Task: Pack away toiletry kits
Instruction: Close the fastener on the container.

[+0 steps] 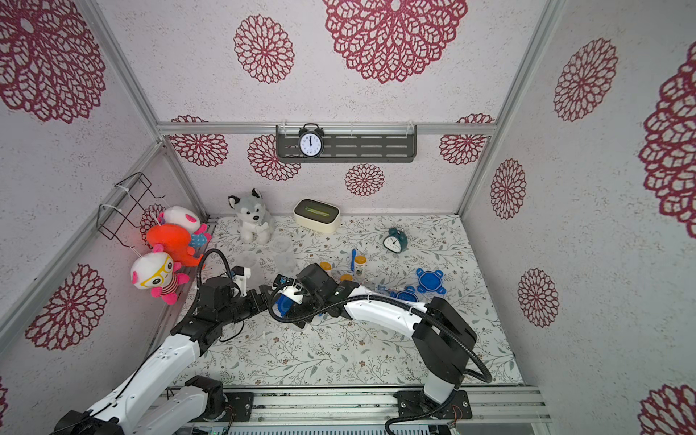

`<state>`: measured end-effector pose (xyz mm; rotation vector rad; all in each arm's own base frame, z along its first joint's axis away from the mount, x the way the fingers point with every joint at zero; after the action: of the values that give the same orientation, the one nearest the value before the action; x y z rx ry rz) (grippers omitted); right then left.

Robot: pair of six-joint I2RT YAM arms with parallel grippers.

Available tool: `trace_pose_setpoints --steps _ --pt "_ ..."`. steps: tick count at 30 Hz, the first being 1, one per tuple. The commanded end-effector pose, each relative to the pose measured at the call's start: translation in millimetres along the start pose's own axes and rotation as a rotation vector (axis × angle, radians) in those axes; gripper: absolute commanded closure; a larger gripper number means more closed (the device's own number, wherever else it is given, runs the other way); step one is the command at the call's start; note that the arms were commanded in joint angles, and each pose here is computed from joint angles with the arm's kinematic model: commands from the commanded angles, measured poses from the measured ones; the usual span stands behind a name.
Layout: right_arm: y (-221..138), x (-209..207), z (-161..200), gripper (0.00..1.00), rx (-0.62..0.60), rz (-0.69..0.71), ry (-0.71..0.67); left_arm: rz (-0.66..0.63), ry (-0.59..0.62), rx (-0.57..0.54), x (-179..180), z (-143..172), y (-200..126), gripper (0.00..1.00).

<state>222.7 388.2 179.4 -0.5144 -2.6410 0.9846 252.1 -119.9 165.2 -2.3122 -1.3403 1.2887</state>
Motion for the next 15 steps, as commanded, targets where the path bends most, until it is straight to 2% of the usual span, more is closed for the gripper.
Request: trace_pose_setpoints --steps 1,3,7,11,15 --pt "8.4 -10.7 29.9 0.33 0.125 0.027 -0.025 0.037 -0.003 0.007 -8.2 -3.6 2.4 0.14" --pt "8.6 -11.0 29.0 0.32 0.109 0.028 -0.033 0.025 -0.014 0.029 -6.5 -0.6 2.7 0.15" --pt "11.0 -12.5 30.3 0.17 0.108 0.032 -0.036 0.025 -0.024 0.09 -3.8 12.6 3.7 0.16" --pt "10.9 -12.9 26.9 0.1 0.087 0.035 -0.037 0.034 -0.037 0.125 -2.7 21.5 4.6 0.17" --pt "8.2 -13.7 19.6 0.03 0.052 0.041 -0.033 -0.042 -0.035 0.158 5.2 27.6 2.1 0.18"
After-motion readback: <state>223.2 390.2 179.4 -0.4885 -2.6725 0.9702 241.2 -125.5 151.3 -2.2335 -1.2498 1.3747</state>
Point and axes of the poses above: each gripper's point midway between its finger pads, its own y axis out along the fingers, its own x axis along the line the jaws close on, z = x × y, the point moved 4 cm from there along -y, back along the fingers, and after that the axes turned 12 degrees about y, right-handed, at the moved point
